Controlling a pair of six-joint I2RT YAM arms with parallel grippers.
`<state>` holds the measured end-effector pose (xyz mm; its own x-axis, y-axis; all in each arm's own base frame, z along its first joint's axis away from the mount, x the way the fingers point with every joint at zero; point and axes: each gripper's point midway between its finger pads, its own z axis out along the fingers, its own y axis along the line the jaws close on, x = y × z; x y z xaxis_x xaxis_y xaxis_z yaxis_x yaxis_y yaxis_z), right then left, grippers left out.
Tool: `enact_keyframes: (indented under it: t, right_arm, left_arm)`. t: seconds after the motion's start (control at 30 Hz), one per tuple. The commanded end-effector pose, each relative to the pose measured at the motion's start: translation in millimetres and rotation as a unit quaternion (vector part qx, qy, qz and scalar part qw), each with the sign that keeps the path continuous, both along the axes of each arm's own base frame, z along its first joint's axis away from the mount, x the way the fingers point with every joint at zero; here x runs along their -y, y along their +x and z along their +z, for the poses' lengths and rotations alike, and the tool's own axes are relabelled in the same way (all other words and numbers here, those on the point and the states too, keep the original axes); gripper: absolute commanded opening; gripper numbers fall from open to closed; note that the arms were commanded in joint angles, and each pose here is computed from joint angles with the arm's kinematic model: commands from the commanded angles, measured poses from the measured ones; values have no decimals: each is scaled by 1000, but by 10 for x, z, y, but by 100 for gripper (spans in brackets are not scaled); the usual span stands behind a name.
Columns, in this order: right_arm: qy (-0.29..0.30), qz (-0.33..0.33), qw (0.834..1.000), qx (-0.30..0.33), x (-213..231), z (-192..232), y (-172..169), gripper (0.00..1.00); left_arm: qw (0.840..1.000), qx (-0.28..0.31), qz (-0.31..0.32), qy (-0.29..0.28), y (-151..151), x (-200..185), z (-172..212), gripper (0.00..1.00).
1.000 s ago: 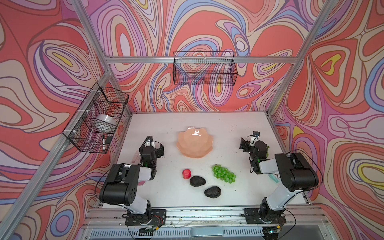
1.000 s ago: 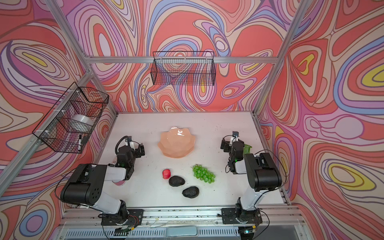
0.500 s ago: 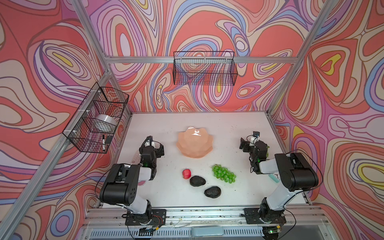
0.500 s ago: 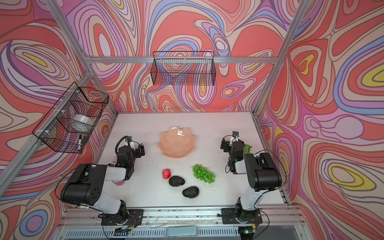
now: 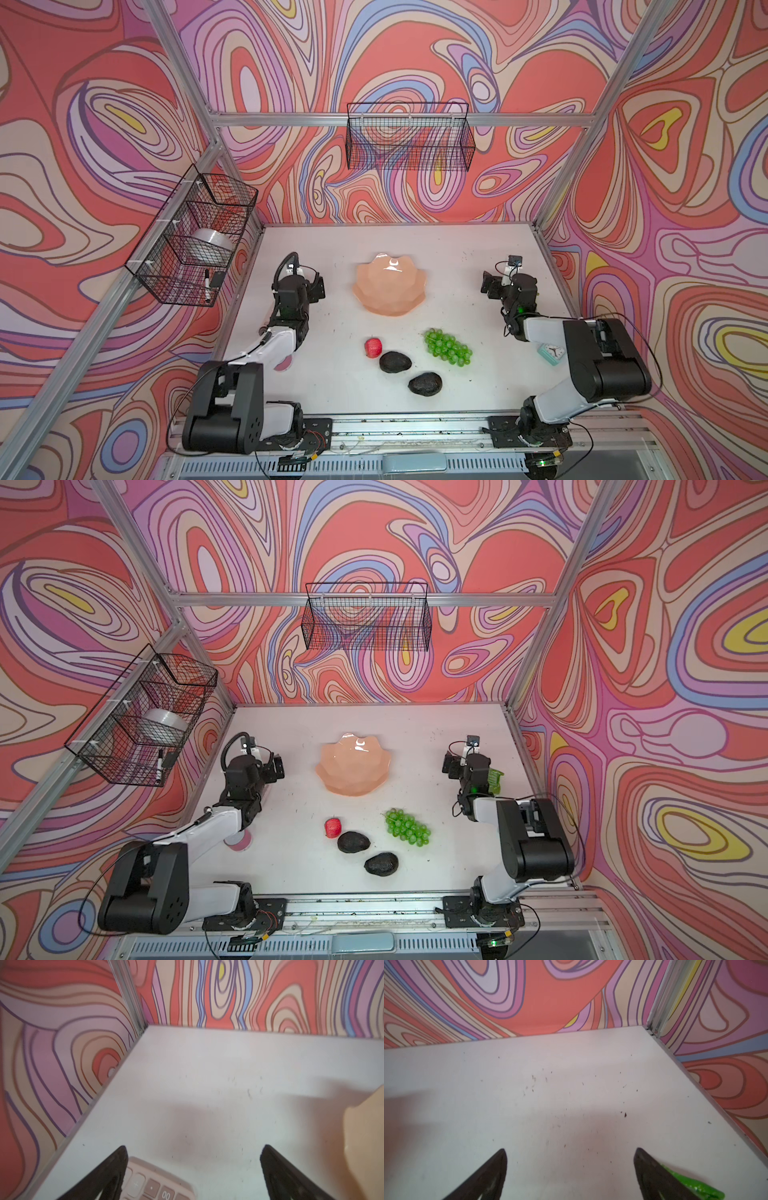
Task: Place and organize the fake fruits in the fruit bowl
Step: 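Reach the right gripper down toward the avocado nearest the robot while raising the left arm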
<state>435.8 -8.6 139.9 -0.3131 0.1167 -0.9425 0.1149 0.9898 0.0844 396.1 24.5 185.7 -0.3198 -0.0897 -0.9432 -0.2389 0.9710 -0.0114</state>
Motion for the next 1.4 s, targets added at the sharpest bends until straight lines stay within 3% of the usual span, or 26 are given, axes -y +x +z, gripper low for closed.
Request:
enact_keyframes:
  t: [0.0, 0.1, 0.23, 0.33, 0.47, 0.57, 0.7, 0.83, 1.03, 1.23, 1.37]
  right_arm:
    - [131, -76, 988, -24, 104, 382, -54, 98]
    - [159, -11, 985, -61, -156, 483, -84, 98]
    - [202, 8, 972, -123, -332, 531, -287, 93]
    - [164, 5, 972, -166, -461, 577, -604, 93]
    - [99, 74, 970, -210, -909, 619, -1032, 93]
    - [56, 154, 955, -249, -1334, 543, -1392, 92]
    - [-13, 245, 922, -300, -1812, 304, -1929, 91]
    - [-33, 301, 887, -348, -2151, -9, -2429, 91]
    - [10, 271, 880, -389, -2505, -320, -2864, 90]
    - [-53, 286, 876, -386, -2723, -510, -3323, 93]
    - [-84, 281, 876, -383, -2634, -643, -3409, 94]
  left_arm:
    - [995, -50, 60, -64, -338, -111, 147, 100]
    - [997, -4, 39, -70, -457, -64, 448, 100]
    - [996, 41, 36, -69, -507, -75, 788, 100]
    - [996, 29, 49, -68, -461, -107, 942, 100]
    - [997, -2, 35, -76, -389, -46, 940, 99]
    - [995, -21, 21, -95, -374, 27, 866, 99]
    - [995, -20, 4, -97, -407, 78, 913, 99]
    - [996, -13, 18, -90, -472, 21, 954, 100]
    - [996, -8, 21, -91, -510, 7, 970, 100]
    - [995, -11, 20, -94, -506, 15, 950, 100]
    - [995, -9, 18, -95, -516, 22, 958, 100]
